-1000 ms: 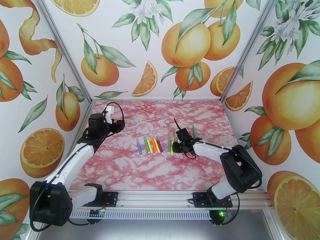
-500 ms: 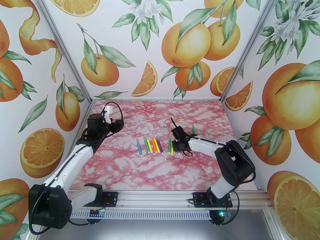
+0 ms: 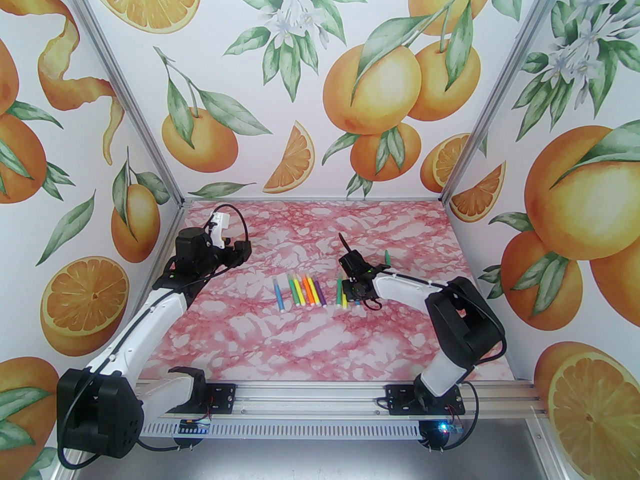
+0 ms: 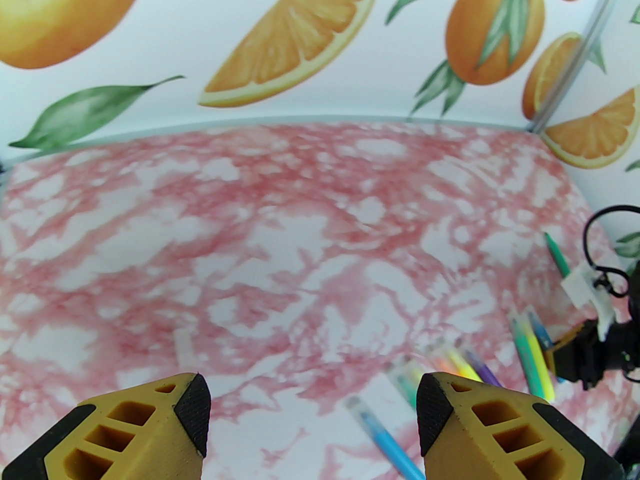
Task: Open the pen caps
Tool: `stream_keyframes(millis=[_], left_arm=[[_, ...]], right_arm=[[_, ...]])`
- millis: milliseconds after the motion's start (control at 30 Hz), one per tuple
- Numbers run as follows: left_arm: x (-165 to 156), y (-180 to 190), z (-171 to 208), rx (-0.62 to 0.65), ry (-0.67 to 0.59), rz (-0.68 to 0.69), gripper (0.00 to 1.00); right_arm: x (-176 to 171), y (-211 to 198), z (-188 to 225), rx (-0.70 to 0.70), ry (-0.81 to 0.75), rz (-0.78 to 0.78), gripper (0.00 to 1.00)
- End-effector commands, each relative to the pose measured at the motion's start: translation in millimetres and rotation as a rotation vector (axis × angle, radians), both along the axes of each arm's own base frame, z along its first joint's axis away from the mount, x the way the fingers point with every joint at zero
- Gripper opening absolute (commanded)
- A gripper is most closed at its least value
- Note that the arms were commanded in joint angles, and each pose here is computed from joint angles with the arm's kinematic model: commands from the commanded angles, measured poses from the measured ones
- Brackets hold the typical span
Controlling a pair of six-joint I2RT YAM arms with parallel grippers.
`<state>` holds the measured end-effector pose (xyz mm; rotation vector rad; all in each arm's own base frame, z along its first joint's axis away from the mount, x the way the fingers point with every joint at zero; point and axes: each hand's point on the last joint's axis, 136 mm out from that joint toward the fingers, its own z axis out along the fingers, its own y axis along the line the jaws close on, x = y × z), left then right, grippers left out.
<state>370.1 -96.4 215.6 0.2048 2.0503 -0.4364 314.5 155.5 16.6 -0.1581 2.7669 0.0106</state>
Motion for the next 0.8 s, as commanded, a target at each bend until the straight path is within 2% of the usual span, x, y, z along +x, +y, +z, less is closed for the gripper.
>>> stream_keyframes(millis=[0,200,333,633,767], left_arm=[[2.7,-15.5,12.4,-0.059,-0.020,-0.064,0.72],[-0.7,-53.5,12.9,-0.231,0.032,-0.239,0.72],[-1.0,-70.2,15.6,-0.302,0.058,-0.291,0.72],[-13.8,-102.2,23.8,-0.445,0.135,-0.471,0.72],[-17.6,-114.3,26.2,-0.468,0.159,-0.521,0.72]], right_arm=[[9.3,1.2,18.8,0.021,-0.073,-0.003,0.12],[22.6,17.5,49.9,0.118,-0.192,0.053,0.04],[27.9,36.1,70.8,0.214,-0.256,0.119,0.00],[17.0,94.5,125.2,0.543,-0.376,0.358,0.00],[10.2,109.4,142.2,0.640,-0.412,0.435,0.00]])
